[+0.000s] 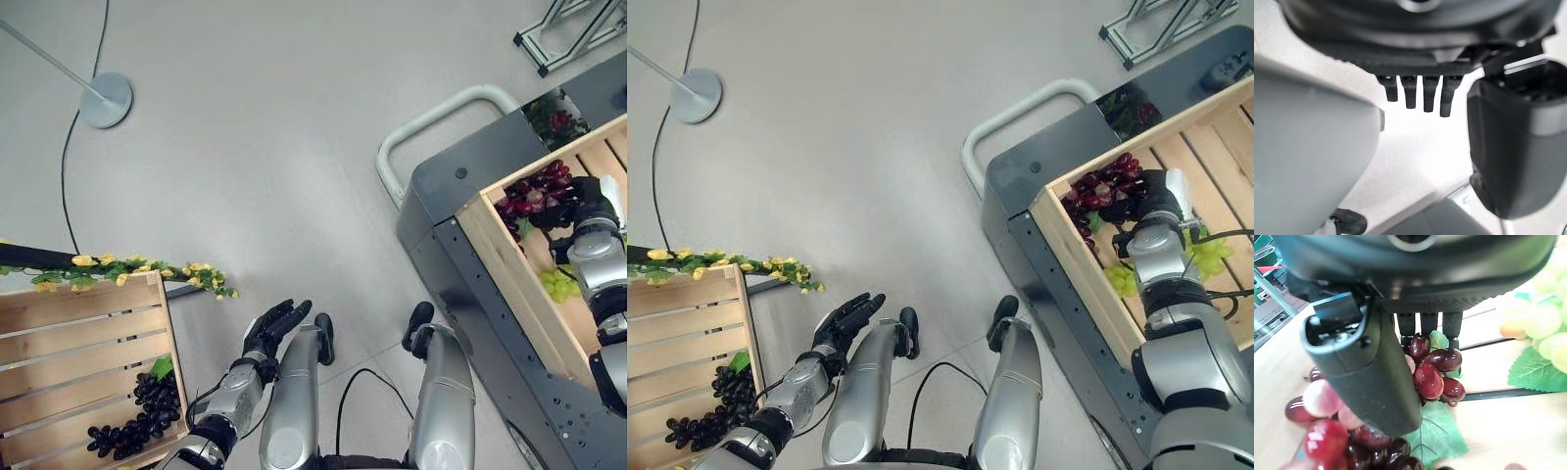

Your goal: Pick up the fruits from the basket on one side to the basket on the other side

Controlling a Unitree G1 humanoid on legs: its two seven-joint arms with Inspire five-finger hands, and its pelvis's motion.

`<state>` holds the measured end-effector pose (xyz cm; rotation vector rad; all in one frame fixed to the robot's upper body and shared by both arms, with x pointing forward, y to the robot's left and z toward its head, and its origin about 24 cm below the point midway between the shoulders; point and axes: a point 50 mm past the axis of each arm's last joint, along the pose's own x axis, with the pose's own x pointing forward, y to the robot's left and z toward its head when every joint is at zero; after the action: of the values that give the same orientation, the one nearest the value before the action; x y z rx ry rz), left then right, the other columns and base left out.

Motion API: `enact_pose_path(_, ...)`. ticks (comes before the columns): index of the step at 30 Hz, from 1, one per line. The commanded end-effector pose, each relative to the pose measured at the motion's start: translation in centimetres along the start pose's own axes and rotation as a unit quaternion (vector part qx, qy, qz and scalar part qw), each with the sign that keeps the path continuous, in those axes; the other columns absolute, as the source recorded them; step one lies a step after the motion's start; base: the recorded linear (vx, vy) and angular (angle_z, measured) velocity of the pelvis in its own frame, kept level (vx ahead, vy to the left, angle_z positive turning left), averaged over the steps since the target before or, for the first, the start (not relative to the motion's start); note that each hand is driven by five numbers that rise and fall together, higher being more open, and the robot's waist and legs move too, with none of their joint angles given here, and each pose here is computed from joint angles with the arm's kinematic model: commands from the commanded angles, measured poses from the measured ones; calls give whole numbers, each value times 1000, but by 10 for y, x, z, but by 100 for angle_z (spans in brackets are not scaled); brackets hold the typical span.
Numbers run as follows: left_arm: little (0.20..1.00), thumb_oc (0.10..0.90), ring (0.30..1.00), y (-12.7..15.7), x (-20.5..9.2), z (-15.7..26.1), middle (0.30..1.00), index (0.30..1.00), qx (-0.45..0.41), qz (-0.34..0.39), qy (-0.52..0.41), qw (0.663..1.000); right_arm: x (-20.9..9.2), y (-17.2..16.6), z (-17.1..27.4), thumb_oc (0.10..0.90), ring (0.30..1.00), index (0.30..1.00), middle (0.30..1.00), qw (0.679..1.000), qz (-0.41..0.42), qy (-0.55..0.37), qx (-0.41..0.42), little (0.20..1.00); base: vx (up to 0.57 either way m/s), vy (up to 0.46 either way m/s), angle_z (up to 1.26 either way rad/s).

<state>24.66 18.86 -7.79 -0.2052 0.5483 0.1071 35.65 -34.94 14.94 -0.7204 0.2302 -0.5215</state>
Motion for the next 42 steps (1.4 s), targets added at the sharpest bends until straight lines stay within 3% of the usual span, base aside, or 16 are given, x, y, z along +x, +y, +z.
enact_pose_path(1, 900, 800, 900, 13, -7, -1, 900, 900, 11, 9, -19, 1000, 1, -23, 51, 400, 300, 300, 300, 991, -47, -117, 42, 300, 0, 0, 0)
enact_pose_path(6, 900, 800, 900, 14, -6, -3, 900, 900, 33, 10, -11, 999, -1, -26, 42, 400, 300, 300, 300, 990, -52, -121, 46, 300, 49, -1, -1)
enact_pose_path(14, 900, 800, 900, 11, -11, -9, 900, 900, 159, -33, -12, 987, -9, -19, 36, 400, 300, 300, 300, 988, -32, -149, 10, 300, 128, 10, -7)
enact_pose_path(22, 900, 800, 900, 1, -11, -1, 900, 900, 178, -83, -22, 980, -14, -20, 37, 400, 300, 300, 300, 987, -17, -161, 19, 300, 101, 25, -10)
enact_pose_path(31, 900, 800, 900, -26, -13, 32, 900, 900, 198, -156, -95, 963, -16, -31, 59, 400, 300, 300, 300, 977, -15, -210, -5, 300, 52, 30, 1)
enact_pose_path(42, 900, 800, 900, -62, -16, 88, 900, 900, 225, -227, -191, 928, -28, -41, 121, 400, 300, 300, 300, 949, -21, -313, 3, 300, 5, 4, 1)
